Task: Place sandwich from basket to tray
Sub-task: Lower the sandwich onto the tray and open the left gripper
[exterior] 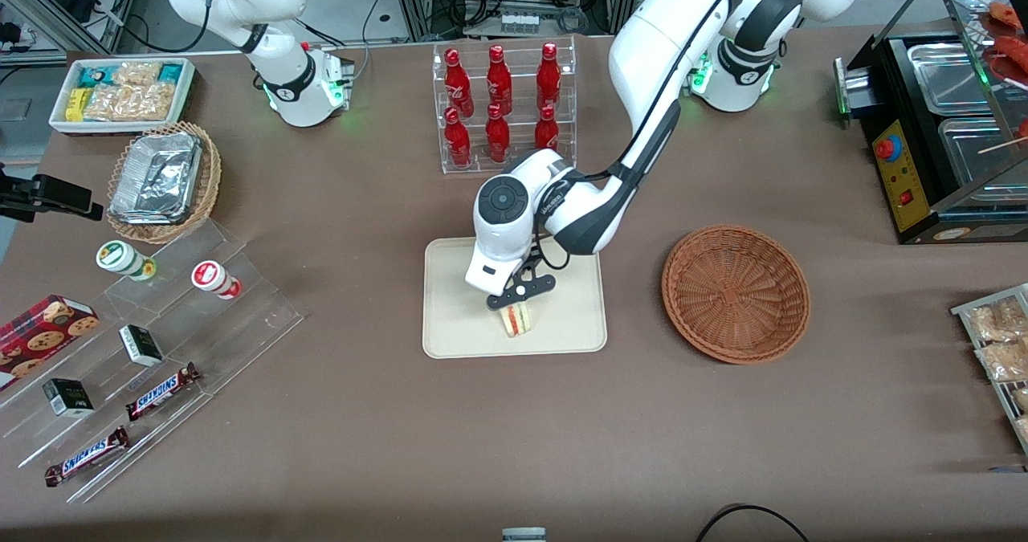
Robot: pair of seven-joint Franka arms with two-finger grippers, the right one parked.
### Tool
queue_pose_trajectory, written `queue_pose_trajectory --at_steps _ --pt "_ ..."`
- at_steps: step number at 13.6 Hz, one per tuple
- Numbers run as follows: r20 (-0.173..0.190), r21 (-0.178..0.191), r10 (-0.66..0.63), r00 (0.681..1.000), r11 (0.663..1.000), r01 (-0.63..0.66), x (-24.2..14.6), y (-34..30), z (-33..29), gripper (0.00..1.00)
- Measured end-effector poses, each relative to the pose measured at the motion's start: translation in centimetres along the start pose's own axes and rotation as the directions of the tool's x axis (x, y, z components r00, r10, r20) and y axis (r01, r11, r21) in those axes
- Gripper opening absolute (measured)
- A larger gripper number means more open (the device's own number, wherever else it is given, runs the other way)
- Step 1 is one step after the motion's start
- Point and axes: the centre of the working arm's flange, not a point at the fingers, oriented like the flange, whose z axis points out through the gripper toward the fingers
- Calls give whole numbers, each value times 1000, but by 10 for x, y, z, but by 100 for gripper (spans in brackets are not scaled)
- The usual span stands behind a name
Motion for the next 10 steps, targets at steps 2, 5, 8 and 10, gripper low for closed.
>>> queue_pose_trajectory --at_steps 2,5,8,10 --pt "1 7 -3 1000 1000 3 3 3 -16 82" --pt "-1 11 -7 1000 1000 7 10 8 -53 100" --pt "-12 3 26 1000 1000 -26 19 2 -103 100" --pt "-8 20 78 997 997 -77 39 -15 -130 100"
